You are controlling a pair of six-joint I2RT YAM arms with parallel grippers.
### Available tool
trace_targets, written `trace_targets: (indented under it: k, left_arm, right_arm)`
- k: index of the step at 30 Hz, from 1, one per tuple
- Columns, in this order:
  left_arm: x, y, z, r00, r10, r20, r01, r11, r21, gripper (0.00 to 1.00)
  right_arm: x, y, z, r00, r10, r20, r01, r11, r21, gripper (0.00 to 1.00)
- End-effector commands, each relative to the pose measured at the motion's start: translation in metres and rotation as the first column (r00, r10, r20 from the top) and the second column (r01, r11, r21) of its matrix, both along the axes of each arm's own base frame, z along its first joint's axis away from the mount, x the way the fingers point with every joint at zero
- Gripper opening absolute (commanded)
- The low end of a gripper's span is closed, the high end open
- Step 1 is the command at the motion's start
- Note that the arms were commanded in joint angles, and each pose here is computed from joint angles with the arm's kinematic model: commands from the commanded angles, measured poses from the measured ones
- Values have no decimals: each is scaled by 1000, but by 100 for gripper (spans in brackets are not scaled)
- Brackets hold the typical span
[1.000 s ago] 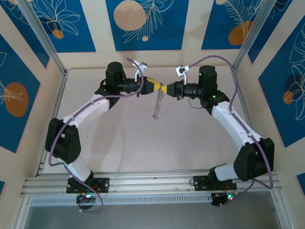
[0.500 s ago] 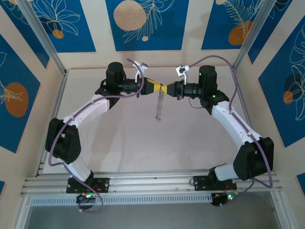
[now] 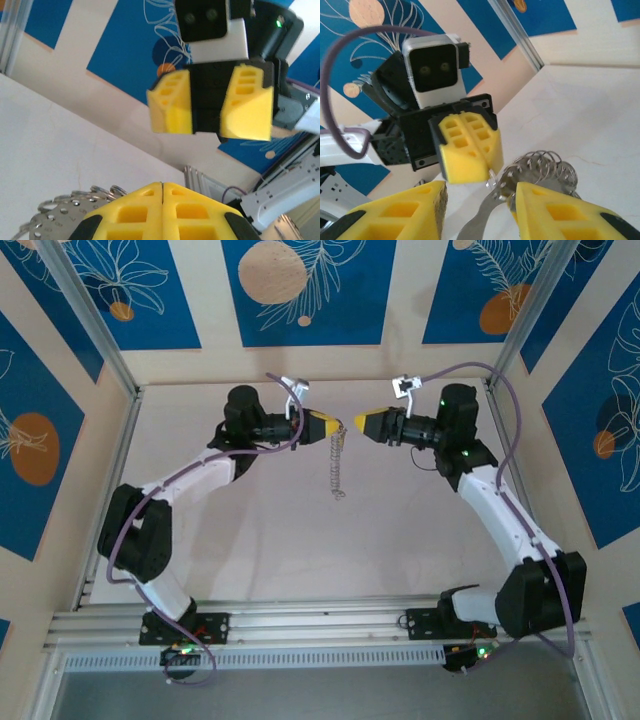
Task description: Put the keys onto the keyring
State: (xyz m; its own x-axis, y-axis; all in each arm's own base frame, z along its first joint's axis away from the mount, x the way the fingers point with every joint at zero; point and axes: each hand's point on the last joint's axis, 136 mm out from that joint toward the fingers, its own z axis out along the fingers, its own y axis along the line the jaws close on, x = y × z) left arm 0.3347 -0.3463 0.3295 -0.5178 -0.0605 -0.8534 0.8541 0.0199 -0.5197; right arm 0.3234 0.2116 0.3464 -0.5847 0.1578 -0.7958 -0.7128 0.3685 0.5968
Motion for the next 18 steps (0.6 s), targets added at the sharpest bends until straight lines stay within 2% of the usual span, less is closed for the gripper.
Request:
trace_targets:
  k: [1, 5, 10, 18]
  left_arm:
    - [-3, 3, 37, 997, 22, 70, -12, 991, -135, 0]
    - [-1, 6, 41, 997, 49, 56, -38, 984, -172, 0]
    - [-2, 6, 41, 998, 48, 41, -39, 981, -189, 0]
    - [-1, 1, 40, 1000, 10, 26, -5, 983, -184, 0]
  right_arm:
    - [-7, -6, 0, 998, -56, 17, 55, 998, 29, 42]
    - [0, -15, -21, 989, -145, 17, 145, 989, 36, 43]
    - [3, -16, -36, 984, -170, 48, 168, 985, 32, 45]
    - [2, -5, -39, 990, -103, 95, 102, 995, 17, 48]
